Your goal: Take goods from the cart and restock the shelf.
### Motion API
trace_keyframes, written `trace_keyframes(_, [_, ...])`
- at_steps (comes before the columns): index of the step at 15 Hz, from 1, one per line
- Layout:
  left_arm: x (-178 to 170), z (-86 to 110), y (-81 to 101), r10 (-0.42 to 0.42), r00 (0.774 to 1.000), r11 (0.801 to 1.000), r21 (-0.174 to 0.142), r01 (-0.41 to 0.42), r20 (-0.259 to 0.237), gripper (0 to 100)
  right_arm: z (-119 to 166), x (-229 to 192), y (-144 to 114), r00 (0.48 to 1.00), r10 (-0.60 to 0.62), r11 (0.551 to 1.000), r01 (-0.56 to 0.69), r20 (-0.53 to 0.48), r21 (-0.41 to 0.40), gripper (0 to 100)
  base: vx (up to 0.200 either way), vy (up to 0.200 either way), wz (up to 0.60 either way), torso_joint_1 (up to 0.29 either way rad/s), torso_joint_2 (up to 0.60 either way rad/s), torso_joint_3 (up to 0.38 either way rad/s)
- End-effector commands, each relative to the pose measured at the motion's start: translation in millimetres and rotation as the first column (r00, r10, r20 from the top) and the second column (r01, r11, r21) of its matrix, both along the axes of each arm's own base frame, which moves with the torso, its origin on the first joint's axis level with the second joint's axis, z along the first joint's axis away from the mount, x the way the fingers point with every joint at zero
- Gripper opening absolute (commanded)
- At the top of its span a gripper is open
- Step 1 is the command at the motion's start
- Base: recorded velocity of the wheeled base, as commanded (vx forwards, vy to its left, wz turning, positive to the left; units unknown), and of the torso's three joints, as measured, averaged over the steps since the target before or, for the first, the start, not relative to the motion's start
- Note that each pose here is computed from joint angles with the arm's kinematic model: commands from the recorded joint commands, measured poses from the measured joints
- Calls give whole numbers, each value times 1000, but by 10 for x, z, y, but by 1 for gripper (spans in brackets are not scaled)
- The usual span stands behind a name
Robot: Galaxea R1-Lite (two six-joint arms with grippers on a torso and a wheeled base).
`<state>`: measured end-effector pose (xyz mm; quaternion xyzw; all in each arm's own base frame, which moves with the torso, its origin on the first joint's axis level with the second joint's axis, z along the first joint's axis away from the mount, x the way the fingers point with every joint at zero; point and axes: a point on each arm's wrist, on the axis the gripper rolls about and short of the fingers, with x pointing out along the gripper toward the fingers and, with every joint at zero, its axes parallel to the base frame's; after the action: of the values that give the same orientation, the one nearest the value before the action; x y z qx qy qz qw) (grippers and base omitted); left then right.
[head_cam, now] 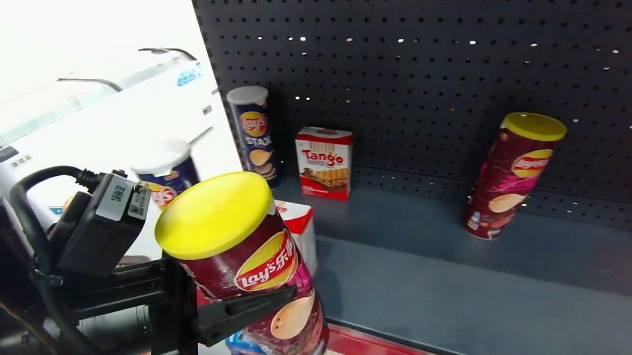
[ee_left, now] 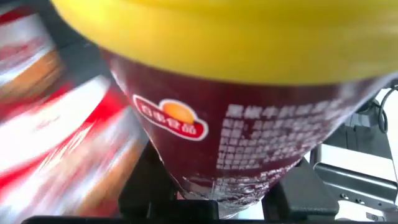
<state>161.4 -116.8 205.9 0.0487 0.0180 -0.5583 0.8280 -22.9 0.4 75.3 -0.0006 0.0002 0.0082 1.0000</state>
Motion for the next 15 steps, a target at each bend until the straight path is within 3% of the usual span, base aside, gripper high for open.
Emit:
trace_keyframes(1, [1, -24, -3, -1, 1000, 1000, 5, 1, -8, 0, 0, 1, 0, 1000, 0, 1000, 0, -1, 0, 100, 0, 0, -600, -12, 2, 2])
trace_keyframes(2, [1, -24, -3, -1, 1000, 1000, 5, 1, -8, 0, 0, 1, 0, 1000, 2, 1000, -2, -1, 0, 100, 0, 0, -600, -2, 7, 2])
trace_keyframes(13, [-21, -96, 36, 11, 1000, 1000, 18, -11, -28, 0, 5, 0, 1, 1000, 4, 1000, -4, 1, -5, 100, 0, 0, 0, 0, 0, 0])
trace_keyframes(15, [-23, -96, 33, 10, 1000, 1000, 18, -9, -28, 0, 5, 0, 1, 1000, 4, 1000, -4, 1, -5, 100, 0, 0, -600, -2, 2, 2])
